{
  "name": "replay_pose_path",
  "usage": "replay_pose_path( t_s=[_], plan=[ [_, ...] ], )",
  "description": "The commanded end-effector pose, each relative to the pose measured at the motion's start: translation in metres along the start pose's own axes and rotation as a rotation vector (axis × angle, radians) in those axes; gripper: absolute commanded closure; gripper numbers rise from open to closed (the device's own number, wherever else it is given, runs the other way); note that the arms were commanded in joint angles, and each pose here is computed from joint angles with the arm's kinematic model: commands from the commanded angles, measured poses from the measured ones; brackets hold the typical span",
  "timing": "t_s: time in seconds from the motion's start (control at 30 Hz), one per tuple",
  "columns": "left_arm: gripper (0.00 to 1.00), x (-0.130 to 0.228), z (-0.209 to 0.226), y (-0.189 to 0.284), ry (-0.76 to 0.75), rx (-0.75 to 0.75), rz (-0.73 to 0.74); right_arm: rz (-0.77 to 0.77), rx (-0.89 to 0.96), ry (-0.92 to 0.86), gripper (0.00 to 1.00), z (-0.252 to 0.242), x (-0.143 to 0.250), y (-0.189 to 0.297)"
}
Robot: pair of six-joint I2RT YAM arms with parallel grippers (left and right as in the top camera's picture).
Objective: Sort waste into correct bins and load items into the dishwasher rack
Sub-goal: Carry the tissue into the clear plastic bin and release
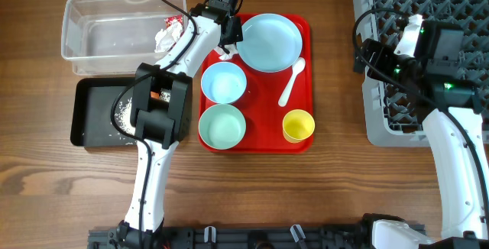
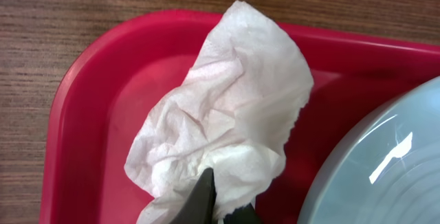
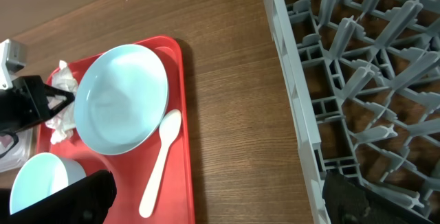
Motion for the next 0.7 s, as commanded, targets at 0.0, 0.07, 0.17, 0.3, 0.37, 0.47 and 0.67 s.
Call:
replay_pose_path(
  t_s=[0.0,0.07,0.17,0.3,0.37,0.47,0.67],
  plan=[
    [0.96,-0.014,-0.007,0.024,-0.001,0.022,-0.036,-0.016,0.015,0.014,0.00,-0.001,-0.007,0.001],
    [0.96,-0.025,-0.009,0.044,0.001,0.036,-0.073,-0.016,0.015,0.014,0.00,-0.001,-0.007,0.001],
    [0.96,-0.045,-0.013,0.089,0.008,0.066,-0.152,-0.016,0.015,0.014,0.00,-0.001,-0.007,0.001],
    [0.96,-0.065,-0.018,0.143,0.012,0.105,-0.250,-0.016,0.015,0.014,0.00,-0.001,-0.007,0.001],
    [0.96,-0.071,-0.020,0.164,0.014,0.120,-0.285,-0.016,0.015,0.014,0.00,-0.001,-0.007,0.001],
    [0.96,-0.076,-0.015,0.190,-0.011,0.114,-0.322,-0.015,0.015,0.014,0.00,-0.001,-0.007,0.001],
    [0.96,-0.080,0.043,0.204,0.053,-0.126,-0.348,-0.015,0.015,0.014,0.00,-0.001,-0.007,0.001]
  ],
)
Point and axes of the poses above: each gripper's point midway between its finger pads, its own y axis back along the fingers, its own z axis along the line the jaws close on, x = y × z, the point moved 3 cm from there along y, back along the fingers, and after that the axes turned 3 degrees about -y, right-handed, at the moved point
